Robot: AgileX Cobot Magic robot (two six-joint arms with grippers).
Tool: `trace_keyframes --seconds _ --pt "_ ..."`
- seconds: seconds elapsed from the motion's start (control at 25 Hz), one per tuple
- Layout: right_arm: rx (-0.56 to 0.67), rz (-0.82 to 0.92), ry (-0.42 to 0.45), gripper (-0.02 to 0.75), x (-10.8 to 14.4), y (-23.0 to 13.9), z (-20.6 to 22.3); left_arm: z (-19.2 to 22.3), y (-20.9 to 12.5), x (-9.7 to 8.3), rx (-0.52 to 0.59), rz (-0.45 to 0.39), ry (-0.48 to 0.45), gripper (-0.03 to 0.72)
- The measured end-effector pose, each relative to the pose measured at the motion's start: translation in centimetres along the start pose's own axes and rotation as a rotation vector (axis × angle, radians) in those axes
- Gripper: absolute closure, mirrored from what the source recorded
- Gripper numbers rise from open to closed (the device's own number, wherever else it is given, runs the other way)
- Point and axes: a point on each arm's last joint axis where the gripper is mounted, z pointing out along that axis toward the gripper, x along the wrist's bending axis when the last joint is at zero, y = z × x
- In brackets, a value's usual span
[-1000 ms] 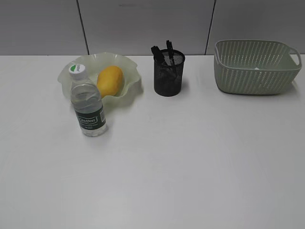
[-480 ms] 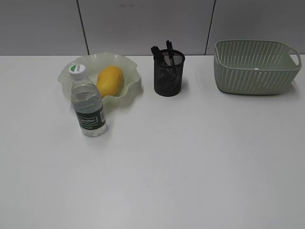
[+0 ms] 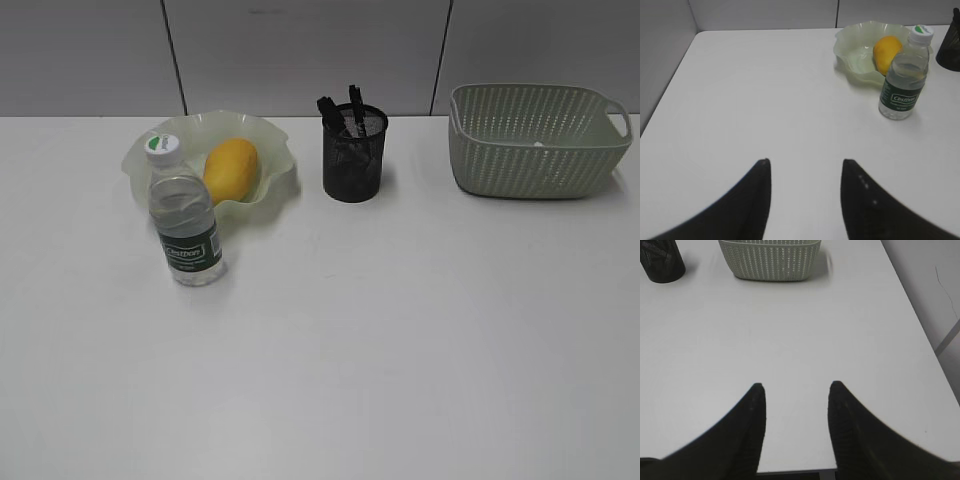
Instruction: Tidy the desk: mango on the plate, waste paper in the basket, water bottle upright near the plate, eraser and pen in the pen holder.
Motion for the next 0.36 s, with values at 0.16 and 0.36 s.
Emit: trace_keyframes --seconds 0.16,0.36 --pt "0.0 0.0 0.0 0.398 0.0 0.0 0.0 0.0 0.0 -0.03 0.0 -0.001 -0.003 0.349" --pt "0.0 -0.001 0.0 0.398 0.0 0.0 0.0 0.0 0.0 -0.03 0.0 0.0 -0.004 0.349"
